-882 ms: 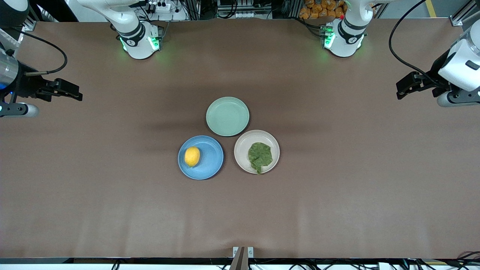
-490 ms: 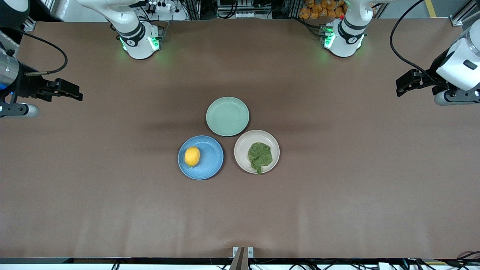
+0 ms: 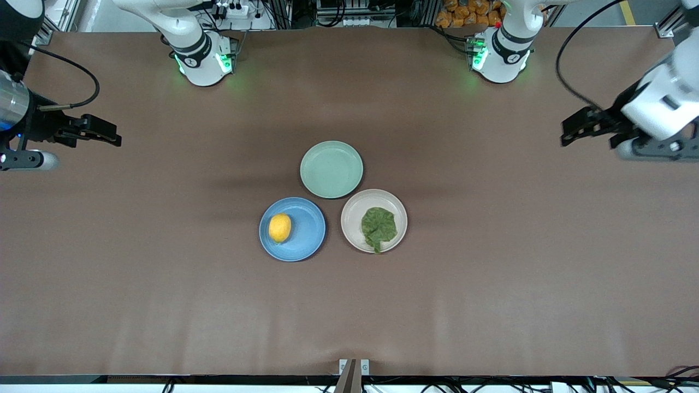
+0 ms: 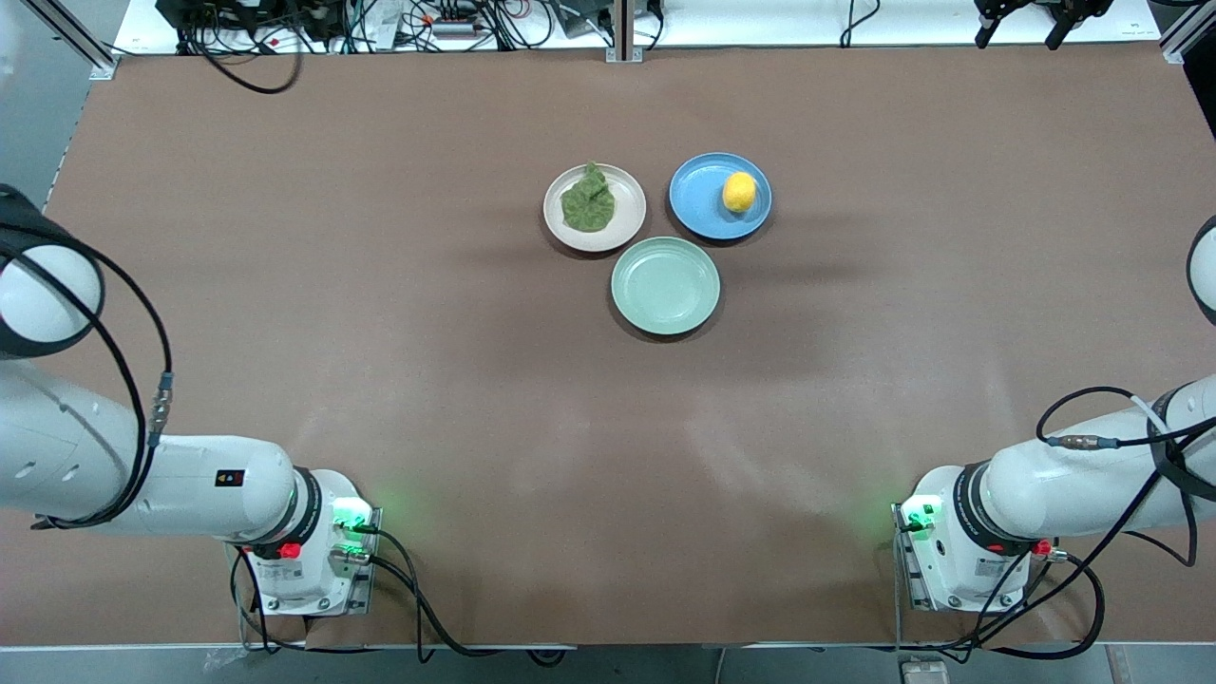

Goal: Pick lemon and lettuce from blue and beige plates
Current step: 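Move the left gripper over the lettuce on the beige plate, then lower the left gripper onto the lettuce while the right gripper reaches the lemon, then close the left gripper on lettuce while the right gripper grasps the lemon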

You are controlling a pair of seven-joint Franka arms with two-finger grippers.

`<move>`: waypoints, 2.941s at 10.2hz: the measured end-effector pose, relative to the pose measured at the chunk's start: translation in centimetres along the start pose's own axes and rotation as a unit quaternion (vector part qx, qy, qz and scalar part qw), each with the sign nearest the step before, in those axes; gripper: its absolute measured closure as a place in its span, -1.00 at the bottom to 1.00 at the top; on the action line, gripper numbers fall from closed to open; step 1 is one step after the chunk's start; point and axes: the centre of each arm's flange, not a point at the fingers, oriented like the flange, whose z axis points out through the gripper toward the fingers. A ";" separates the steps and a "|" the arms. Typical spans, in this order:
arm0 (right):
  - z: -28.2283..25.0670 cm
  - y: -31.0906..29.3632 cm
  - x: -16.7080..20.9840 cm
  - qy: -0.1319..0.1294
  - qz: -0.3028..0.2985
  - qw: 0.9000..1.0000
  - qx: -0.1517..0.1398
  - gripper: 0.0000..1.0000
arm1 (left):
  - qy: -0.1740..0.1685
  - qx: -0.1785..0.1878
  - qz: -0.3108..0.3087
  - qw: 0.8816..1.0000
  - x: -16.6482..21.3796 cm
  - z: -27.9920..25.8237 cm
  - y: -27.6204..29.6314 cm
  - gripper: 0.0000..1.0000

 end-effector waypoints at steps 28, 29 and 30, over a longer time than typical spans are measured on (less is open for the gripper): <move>34.1 -25.5 12.2 0.017 0.067 0.998 0.010 -1.00 | 0.097 0.014 0.024 0.995 5.0 42.6 32.0 -0.59; 35.3 -26.1 12.2 0.018 0.063 0.998 0.010 -1.00 | 0.099 0.018 0.020 0.995 4.9 43.1 32.0 -0.59; 36.3 -26.3 12.3 0.019 0.062 0.998 0.011 -1.00 | 0.103 0.025 0.018 0.994 4.8 43.6 32.1 -0.59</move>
